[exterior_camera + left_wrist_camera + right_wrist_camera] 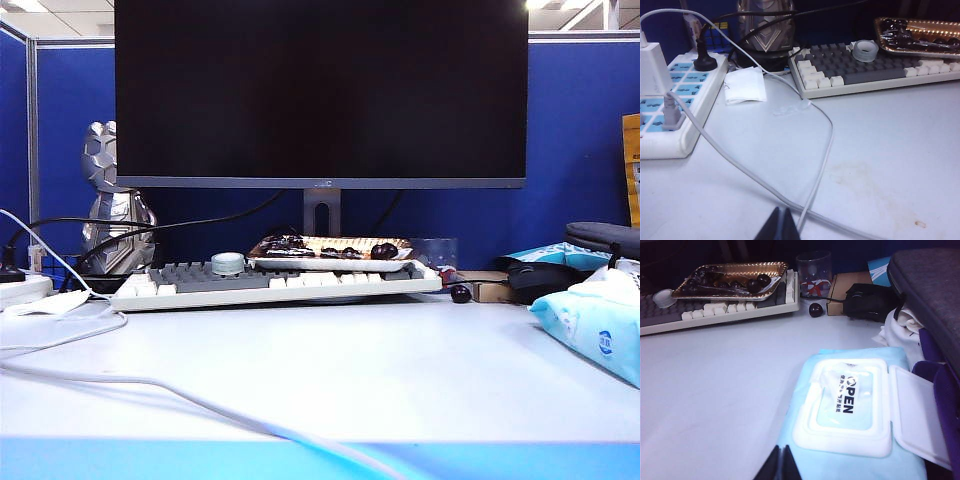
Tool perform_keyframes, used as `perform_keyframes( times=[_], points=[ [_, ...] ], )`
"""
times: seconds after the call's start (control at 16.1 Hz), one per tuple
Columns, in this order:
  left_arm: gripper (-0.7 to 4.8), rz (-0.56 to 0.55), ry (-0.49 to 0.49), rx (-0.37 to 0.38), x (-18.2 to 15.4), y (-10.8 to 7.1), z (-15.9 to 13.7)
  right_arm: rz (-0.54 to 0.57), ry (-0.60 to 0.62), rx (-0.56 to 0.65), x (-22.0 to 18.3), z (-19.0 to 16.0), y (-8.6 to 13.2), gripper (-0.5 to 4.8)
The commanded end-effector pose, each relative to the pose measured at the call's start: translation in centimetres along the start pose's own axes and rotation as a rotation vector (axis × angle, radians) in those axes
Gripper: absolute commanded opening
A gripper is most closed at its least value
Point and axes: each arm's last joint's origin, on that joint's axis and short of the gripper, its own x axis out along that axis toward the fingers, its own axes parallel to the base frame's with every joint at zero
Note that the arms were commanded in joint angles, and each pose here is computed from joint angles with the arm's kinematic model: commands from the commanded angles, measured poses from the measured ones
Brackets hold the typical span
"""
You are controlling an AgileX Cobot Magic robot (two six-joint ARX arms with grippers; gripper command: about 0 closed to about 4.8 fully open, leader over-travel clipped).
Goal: Pull out a wet wipe from the sky blue wet wipes packet and place it on the table.
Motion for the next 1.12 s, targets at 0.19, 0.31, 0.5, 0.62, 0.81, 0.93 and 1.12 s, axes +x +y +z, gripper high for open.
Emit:
perform_keyframes(
  times=[0.19,0.31,0.5,0.62,0.81,0.93,1.12],
  points=[
    [-0.03,0.000,0.010,-0.003,0.0,0.0,-0.1,0.002,-0.004,-0.001,0.0,0.0,0.0,-0.01],
    [-0.03,0.000,0.010,-0.003,0.0,0.0,-0.1,0.003,-0.006,-0.001,0.0,0.0,0.0,-0.01],
    [-0.03,0.000,0.010,-0.003,0.0,0.0,-0.1,0.009,-0.021,0.013,0.0,0.2,0.0,-0.01],
    [-0.03,0.000,0.010,-0.003,0.0,0.0,-0.1,0.050,-0.084,0.060,-0.2,1.1,0.3,-0.01],
    [-0.03,0.000,0.010,-0.003,0.0,0.0,-0.1,0.075,-0.228,0.051,-2.1,5.9,1.1,-0.01],
    [-0.03,0.000,0.010,-0.003,0.0,0.0,-0.1,0.034,-0.243,0.066,-2.5,9.2,1.5,-0.01],
    [-0.03,0.000,0.010,-0.003,0.0,0.0,-0.1,0.072,-0.141,0.124,-0.5,13.5,2.0,-0.01]
  ],
)
